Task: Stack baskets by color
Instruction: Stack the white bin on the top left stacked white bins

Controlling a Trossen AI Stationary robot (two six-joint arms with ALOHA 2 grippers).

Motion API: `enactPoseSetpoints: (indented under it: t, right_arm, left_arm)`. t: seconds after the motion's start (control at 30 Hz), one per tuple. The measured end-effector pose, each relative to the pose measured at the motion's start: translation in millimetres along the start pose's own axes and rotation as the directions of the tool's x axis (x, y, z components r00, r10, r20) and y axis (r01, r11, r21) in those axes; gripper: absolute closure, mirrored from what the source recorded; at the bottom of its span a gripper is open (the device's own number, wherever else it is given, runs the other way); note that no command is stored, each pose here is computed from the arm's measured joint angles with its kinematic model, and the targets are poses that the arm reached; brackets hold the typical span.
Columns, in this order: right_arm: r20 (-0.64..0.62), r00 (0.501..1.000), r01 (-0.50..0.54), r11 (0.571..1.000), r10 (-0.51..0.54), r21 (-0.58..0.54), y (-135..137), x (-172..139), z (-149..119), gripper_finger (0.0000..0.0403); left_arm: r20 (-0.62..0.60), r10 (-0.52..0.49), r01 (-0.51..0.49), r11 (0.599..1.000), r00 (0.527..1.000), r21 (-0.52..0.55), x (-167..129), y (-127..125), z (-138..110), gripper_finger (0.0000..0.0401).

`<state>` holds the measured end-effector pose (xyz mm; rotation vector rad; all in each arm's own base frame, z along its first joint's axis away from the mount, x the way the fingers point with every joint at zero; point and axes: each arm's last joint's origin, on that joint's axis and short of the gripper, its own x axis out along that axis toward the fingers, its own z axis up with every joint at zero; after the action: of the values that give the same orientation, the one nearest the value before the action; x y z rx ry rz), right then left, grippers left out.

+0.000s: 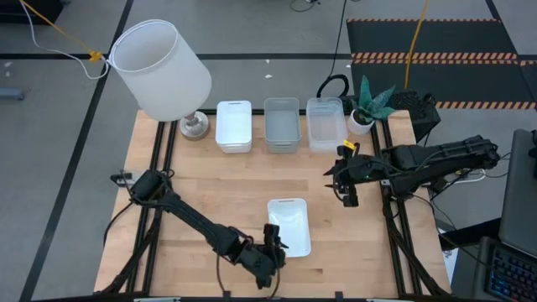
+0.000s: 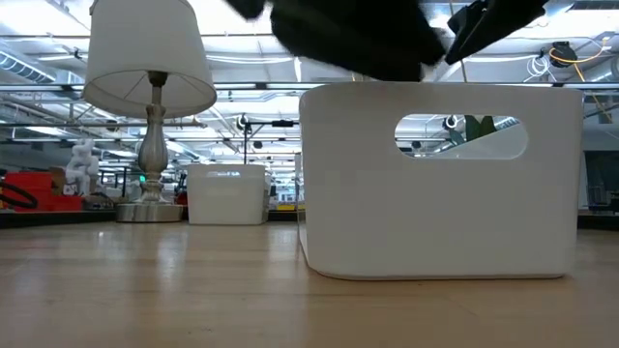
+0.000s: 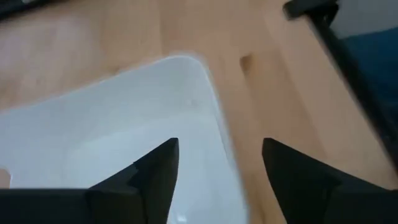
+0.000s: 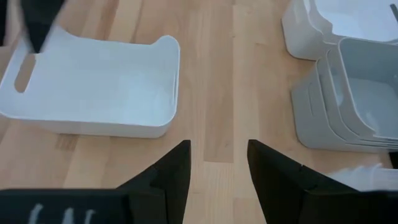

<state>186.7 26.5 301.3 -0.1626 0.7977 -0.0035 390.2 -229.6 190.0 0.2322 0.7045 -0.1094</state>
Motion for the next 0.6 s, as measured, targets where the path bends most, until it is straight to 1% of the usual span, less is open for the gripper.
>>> enactPoseSetpoints:
  t: [0.07, 0.13, 0.2, 0.27, 0.4, 0.6]
  right_arm:
    - [-0.001, 1.000, -0.004, 1.000, 0.004, -0.007, 1, 0, 0, 0.0250]
    - [0.000, 1.000, -0.007, 1.000, 0.007, -0.013, 2, 0, 0, 0.0250]
    - [0.002, 1.000, -0.007, 1.000, 0.007, -0.019, 2, 0, 0, 0.0250]
    - [0.002, 1.000, -0.007, 1.000, 0.007, -0.024, 2, 0, 0, 0.0250]
    - [0.007, 1.000, -0.007, 1.000, 0.007, -0.025, 2, 0, 1, 0.0250]
    - [0.018, 1.000, -0.006, 1.000, 0.007, -0.024, 2, 0, 2, 0.0250]
  left_arm:
    - [-0.042, 0.007, -0.007, 1.000, 0.999, -0.017, 2, 5, -4, 0.0182]
    - [-0.052, 0.012, -0.015, 0.999, 0.999, -0.043, 4, 10, -5, 0.0198]
    - [-0.089, 0.023, -0.027, 0.998, 0.996, -0.049, 4, 13, -9, 0.0217]
    - [-0.105, 0.019, -0.023, 0.999, 0.994, -0.041, 5, 13, -11, 0.0241]
    - [-0.125, -0.047, 0.043, 0.999, 0.991, -0.032, 4, 11, -12, 0.0296]
    - [-0.150, -0.049, 0.056, 0.997, 0.987, 0.046, 2, 9, -14, 0.0384]
